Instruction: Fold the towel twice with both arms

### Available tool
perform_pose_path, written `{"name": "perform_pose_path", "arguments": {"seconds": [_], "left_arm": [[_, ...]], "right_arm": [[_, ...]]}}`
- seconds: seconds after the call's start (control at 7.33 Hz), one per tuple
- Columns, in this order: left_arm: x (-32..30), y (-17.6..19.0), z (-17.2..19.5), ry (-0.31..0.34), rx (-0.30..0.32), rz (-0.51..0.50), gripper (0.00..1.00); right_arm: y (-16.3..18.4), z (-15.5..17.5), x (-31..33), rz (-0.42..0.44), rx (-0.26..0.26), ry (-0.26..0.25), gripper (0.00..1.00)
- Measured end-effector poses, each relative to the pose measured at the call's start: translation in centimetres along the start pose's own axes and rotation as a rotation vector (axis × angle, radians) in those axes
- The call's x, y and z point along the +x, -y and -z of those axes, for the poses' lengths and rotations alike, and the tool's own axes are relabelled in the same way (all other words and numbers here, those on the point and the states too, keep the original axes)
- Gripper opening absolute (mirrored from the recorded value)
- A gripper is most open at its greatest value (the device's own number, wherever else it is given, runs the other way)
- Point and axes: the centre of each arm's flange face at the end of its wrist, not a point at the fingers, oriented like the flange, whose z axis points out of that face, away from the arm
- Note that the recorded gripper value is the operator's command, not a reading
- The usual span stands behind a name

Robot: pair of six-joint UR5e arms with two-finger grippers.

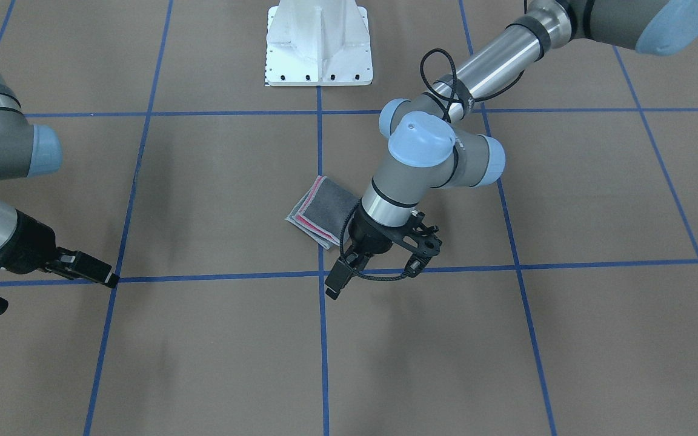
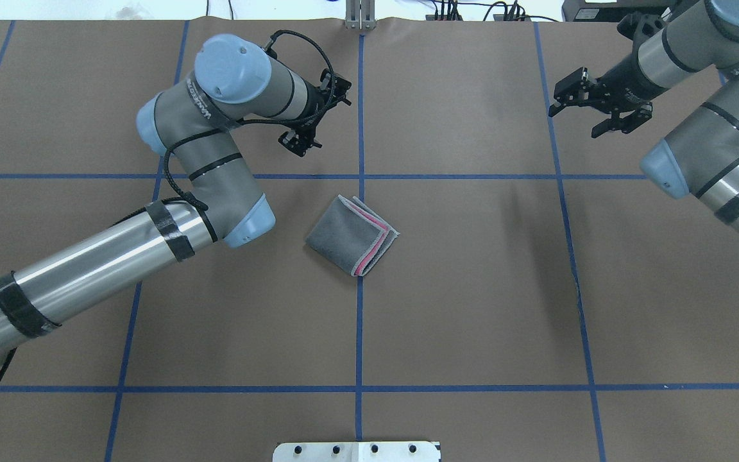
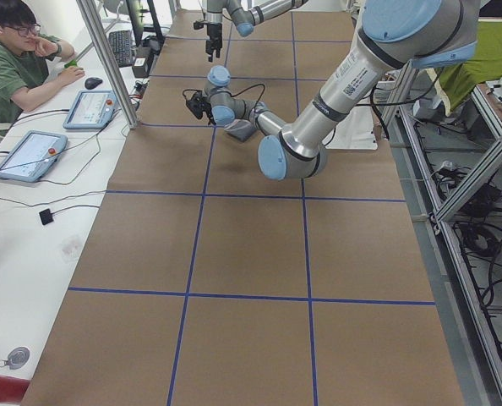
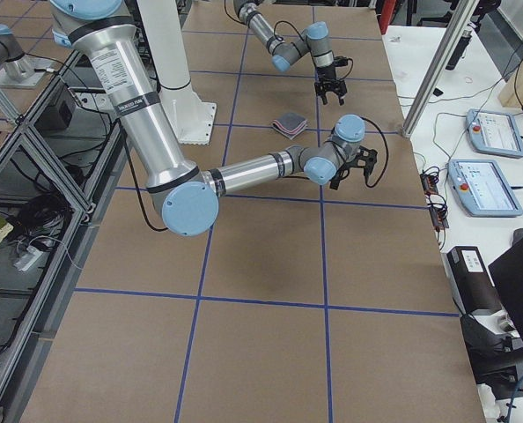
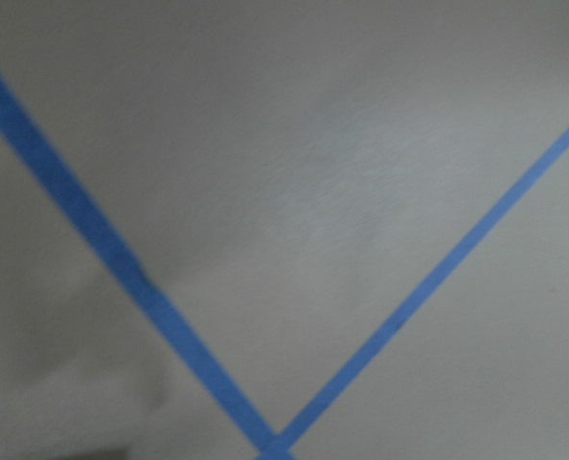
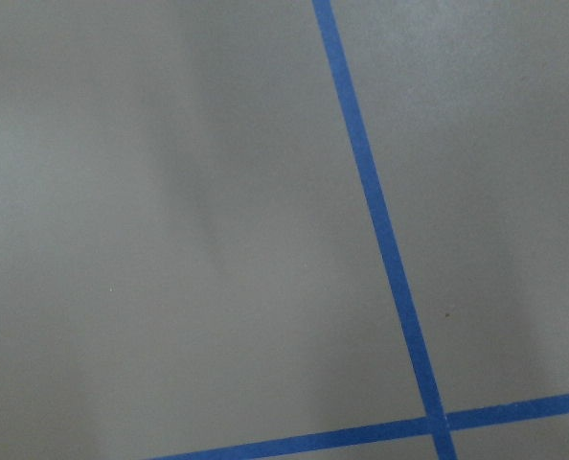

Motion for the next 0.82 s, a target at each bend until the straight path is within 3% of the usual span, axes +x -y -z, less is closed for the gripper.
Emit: {"name": "perform_pose_path", "arguments": {"seconds": [0.27, 0.55, 0.82], "left_arm": [[0.0, 5.2, 4.8, 0.111, 0.041, -0.217, 1.00], [-2.8, 9.5, 10.3, 0.253, 0.079, -0.466, 1.00], [-7.3, 14.3, 16.9, 0.427, 0.070, -0.723, 1.00]], "right_arm": [[3.2, 3.4, 3.5, 0.057, 0.033, -0.058, 1.00], [6.0, 6.2, 7.5, 0.121, 0.023, -0.163, 1.00], [8.3, 9.8, 13.1, 0.183, -0.001, -0.271, 1.00]]}}
